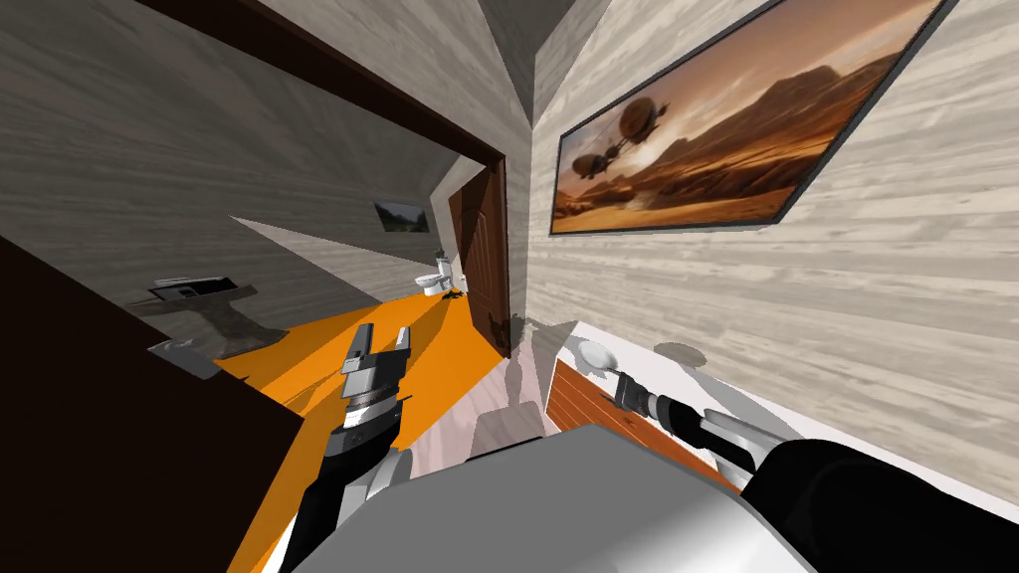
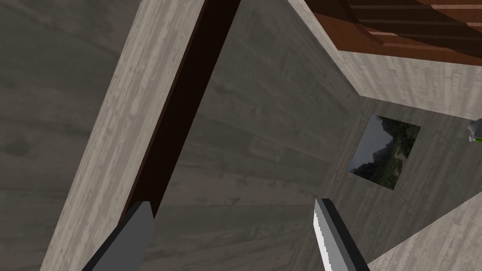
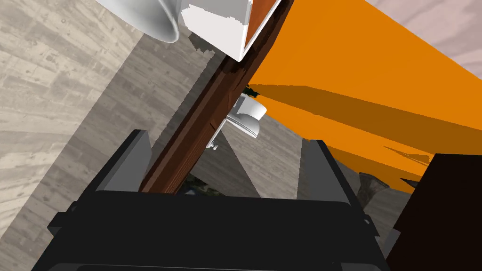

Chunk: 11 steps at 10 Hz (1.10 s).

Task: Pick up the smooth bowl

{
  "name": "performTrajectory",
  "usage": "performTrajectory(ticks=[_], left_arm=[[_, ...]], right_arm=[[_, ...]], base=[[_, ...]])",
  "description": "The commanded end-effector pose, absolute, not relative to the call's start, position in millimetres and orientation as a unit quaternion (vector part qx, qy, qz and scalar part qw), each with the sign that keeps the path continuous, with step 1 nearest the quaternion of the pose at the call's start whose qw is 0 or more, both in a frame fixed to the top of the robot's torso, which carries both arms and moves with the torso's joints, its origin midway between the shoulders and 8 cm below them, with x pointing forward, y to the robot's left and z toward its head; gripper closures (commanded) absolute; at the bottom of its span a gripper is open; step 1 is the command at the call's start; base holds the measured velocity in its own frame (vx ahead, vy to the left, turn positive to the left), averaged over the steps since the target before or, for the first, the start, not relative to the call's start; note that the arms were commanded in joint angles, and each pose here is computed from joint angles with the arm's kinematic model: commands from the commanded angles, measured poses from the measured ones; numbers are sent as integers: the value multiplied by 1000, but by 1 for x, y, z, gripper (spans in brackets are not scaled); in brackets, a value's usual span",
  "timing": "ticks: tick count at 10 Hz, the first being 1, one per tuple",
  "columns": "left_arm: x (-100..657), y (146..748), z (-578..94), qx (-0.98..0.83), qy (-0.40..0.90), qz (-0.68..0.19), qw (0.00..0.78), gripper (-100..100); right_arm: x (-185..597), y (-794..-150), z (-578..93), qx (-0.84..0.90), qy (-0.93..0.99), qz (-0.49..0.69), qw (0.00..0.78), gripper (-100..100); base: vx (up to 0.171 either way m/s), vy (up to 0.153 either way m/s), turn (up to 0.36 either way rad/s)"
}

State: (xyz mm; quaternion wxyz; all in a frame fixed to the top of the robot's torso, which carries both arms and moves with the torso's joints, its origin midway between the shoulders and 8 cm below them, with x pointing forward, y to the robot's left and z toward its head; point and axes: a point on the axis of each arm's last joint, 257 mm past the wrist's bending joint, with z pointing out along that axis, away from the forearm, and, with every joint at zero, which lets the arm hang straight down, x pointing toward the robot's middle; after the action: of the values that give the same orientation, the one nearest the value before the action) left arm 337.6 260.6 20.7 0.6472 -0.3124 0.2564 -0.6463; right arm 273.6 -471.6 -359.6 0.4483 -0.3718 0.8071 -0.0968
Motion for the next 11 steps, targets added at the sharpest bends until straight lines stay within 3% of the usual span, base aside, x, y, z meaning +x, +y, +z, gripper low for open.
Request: performTrajectory(ticks=[1,5,11], left_arm=[[338,261,21,-312,256,-646,647,0],[338,261,21,-312,256,-646,647,0],[338,261,21,-312,256,-646,647,0]], right_arm=[[250,-494,-374,-401,814,-122,403,-100],[204,-547,-398,-459,819,-166,303,-100],[140,-591,-422,-502,820,-186,201,-100]], base=[[145,105,143],[136,53,126],[99,-26,71]])
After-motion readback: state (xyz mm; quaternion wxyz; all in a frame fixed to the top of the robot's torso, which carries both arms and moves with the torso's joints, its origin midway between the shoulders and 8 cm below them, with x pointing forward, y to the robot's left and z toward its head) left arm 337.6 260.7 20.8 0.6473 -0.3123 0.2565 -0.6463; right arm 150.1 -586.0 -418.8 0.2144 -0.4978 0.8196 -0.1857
